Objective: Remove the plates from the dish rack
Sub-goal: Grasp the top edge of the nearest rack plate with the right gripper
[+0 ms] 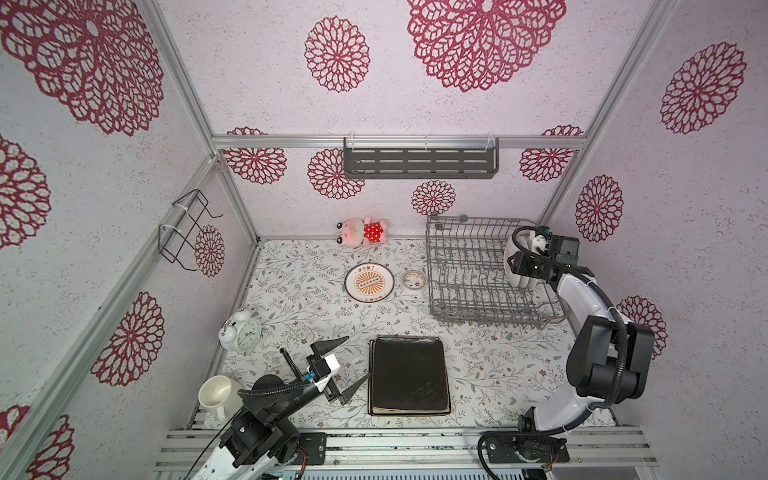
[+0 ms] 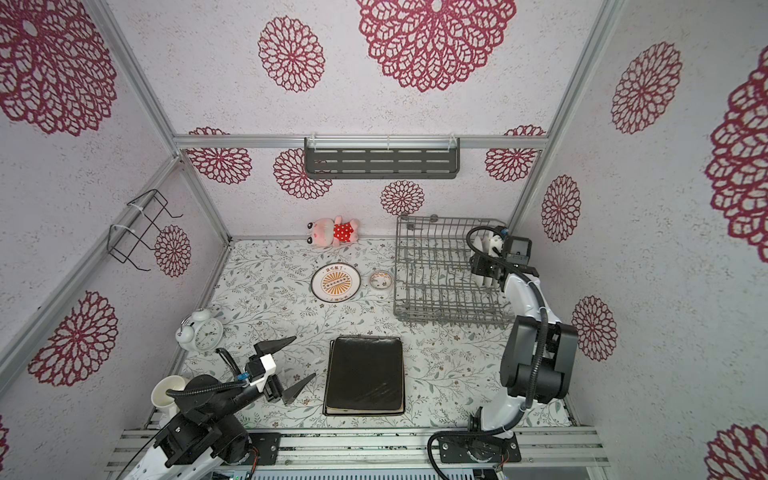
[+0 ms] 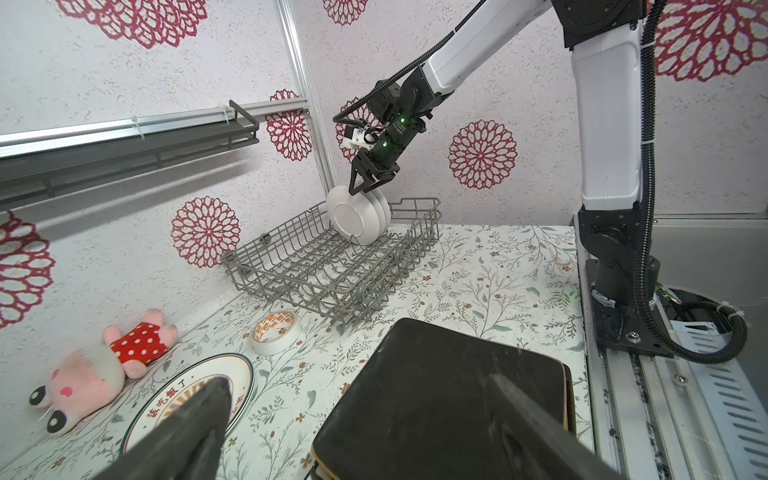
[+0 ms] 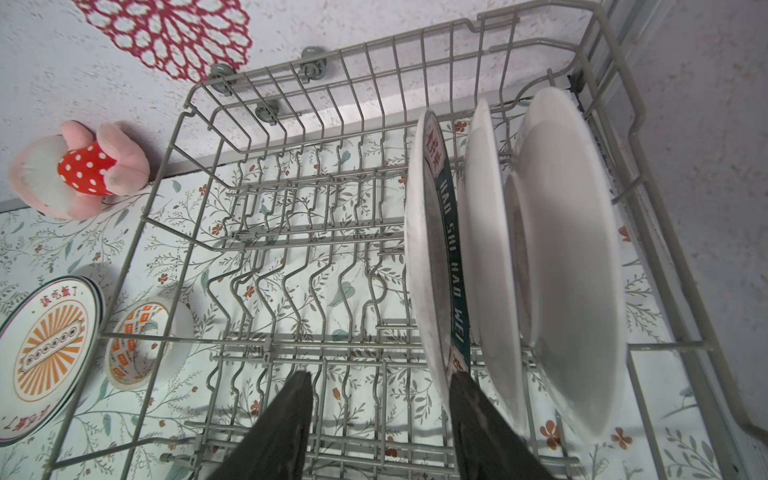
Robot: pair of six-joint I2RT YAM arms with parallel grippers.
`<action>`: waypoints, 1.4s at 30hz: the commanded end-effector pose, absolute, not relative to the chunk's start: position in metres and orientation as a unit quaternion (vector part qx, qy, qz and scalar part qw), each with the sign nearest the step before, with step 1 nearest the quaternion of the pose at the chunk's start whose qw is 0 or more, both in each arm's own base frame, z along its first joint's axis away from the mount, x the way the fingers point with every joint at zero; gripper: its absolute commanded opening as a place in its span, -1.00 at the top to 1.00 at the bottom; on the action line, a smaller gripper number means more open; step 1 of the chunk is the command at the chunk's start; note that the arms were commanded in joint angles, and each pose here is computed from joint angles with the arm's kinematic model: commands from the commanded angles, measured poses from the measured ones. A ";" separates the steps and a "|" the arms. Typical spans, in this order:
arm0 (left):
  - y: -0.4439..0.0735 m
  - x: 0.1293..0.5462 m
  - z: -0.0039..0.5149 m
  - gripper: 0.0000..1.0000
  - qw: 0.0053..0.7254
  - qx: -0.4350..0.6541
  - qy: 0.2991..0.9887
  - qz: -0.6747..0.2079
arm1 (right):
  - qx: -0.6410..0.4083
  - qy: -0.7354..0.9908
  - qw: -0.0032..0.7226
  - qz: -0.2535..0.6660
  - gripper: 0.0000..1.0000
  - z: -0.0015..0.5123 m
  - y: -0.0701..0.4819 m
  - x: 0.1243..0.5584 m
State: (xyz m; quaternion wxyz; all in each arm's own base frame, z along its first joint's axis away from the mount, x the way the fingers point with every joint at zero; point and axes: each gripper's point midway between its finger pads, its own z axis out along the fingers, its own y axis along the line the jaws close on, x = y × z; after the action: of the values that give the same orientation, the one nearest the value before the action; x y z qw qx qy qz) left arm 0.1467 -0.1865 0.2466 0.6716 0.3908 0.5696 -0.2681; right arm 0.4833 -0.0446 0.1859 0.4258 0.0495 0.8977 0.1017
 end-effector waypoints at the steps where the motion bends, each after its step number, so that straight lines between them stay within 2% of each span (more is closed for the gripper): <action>1: -0.185 0.153 0.244 -0.95 0.678 0.387 0.571 -0.254 | 0.043 0.888 0.450 0.083 -0.12 0.199 -0.055 0.495; 6: -0.186 0.155 0.241 -0.95 0.673 0.387 0.577 -0.253 | 0.045 0.891 0.444 0.086 -0.07 0.186 -0.056 0.504; 13: -0.187 0.157 0.239 -0.95 0.669 0.389 0.582 -0.252 | 0.035 0.890 0.446 0.091 0.45 0.183 -0.054 0.510; 20: -0.187 0.156 0.239 -0.95 0.670 0.389 0.579 -0.252 | 0.020 0.893 0.444 0.071 0.68 0.189 -0.057 0.507; 32: -0.186 0.154 0.242 -0.95 0.674 0.390 0.574 -0.254 | -0.037 0.895 0.439 0.074 0.80 0.199 -0.046 0.500; 42: -0.186 0.153 0.242 -0.95 0.675 0.390 0.572 -0.254 | -0.072 0.880 0.460 0.097 0.85 0.234 -0.031 0.494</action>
State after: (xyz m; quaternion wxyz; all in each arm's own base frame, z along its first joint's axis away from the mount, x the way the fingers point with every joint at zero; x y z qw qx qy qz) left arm 0.1530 -0.1865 0.2427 0.6685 0.3863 0.5799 -0.2601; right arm 0.4950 -0.0339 0.1736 0.4028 -0.0421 0.9084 0.1036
